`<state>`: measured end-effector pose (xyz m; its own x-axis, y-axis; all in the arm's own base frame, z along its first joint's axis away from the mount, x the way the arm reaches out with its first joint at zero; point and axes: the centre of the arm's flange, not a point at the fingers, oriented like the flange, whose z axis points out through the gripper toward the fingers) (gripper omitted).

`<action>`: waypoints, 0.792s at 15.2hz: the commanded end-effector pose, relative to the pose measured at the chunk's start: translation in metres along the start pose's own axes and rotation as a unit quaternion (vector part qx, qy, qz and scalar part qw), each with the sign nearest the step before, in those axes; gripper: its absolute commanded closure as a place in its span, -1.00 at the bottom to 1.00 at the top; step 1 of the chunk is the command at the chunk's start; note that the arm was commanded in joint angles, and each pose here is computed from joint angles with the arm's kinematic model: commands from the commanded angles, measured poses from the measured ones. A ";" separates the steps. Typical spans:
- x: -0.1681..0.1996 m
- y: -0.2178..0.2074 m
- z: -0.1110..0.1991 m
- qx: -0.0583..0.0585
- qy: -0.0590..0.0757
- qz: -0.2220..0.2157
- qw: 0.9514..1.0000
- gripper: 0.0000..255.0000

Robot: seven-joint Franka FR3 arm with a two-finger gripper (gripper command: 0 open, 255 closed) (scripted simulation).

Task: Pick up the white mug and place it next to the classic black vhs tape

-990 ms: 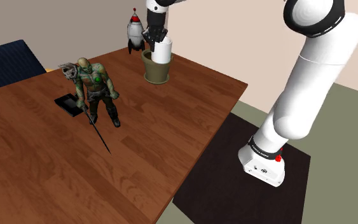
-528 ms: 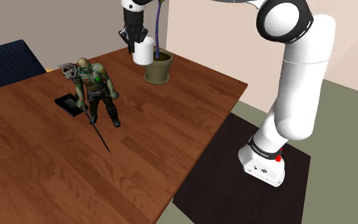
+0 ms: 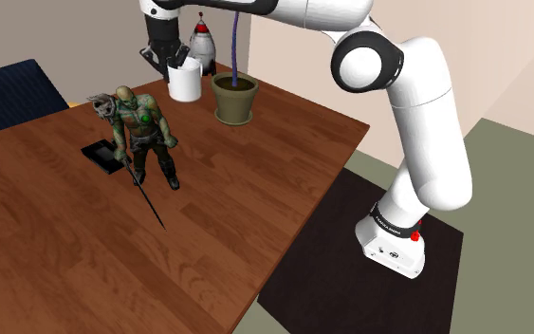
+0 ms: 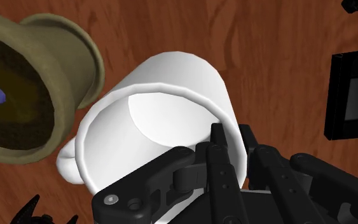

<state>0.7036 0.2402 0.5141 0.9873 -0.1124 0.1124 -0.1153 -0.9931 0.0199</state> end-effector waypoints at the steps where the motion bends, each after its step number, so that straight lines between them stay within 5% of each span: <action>1: 0.001 -0.004 0.009 0.000 0.001 0.001 1.000 1.00; 12: -0.005 -0.005 0.067 0.000 0.001 0.001 1.000 1.00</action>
<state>0.7059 0.2447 0.4517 0.9871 -0.1136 0.1128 -0.1166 -0.9930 0.0201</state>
